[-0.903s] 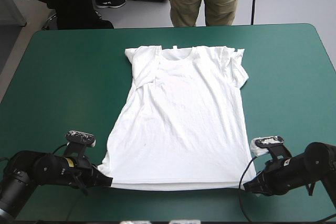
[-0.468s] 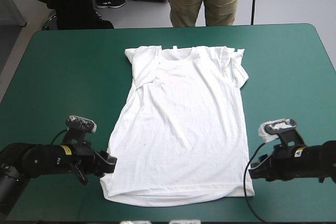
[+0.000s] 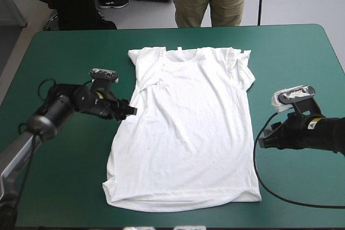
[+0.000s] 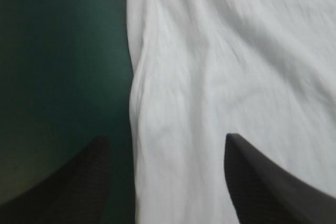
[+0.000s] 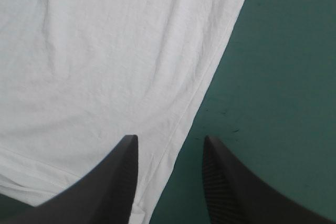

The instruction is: Fold the cloth

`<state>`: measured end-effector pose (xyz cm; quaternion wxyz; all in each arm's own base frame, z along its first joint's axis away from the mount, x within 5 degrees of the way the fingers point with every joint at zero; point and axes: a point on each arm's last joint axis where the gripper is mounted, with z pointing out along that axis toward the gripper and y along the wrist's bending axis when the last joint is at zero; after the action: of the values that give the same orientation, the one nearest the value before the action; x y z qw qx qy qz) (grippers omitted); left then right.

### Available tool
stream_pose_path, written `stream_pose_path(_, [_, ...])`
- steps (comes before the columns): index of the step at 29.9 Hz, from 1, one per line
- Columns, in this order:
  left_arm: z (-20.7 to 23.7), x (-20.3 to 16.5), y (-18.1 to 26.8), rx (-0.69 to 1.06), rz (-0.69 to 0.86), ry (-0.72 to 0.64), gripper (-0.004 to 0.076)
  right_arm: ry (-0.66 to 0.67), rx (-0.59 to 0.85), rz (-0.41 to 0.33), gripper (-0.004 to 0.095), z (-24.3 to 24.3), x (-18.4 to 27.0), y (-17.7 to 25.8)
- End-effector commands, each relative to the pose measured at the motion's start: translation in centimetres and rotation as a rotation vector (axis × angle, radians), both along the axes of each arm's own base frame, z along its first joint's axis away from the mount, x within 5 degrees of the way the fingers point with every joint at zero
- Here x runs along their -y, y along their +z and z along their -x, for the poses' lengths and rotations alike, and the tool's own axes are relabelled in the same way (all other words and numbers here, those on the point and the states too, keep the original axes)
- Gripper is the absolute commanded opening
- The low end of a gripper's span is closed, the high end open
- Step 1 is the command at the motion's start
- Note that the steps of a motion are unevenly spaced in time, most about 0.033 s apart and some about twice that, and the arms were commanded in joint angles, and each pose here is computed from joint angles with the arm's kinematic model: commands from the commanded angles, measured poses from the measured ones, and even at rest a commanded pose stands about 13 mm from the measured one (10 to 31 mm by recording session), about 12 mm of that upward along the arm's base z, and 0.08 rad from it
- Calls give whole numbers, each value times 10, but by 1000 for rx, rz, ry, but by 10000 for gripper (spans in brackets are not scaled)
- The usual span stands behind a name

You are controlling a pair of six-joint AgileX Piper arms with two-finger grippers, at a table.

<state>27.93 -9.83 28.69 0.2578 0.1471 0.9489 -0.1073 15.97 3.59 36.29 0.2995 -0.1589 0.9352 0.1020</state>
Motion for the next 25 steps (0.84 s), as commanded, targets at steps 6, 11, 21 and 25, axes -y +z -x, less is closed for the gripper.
stream_pose_path(6, [-81,25,-8,36,15,11,457,11,51,-24,364,-20,-3,4])
stream_pose_path(11, [-105,25,-23,7,-42,23,457,9,59,-25,364,-21,-3,5])
stream_pose_path(21, [-119,19,-47,-58,-10,68,389,15,66,-46,364,-21,-5,6])
stream_pose_path(25, [-119,24,-61,-121,1,16,377,18,66,-58,364,-21,-6,6])
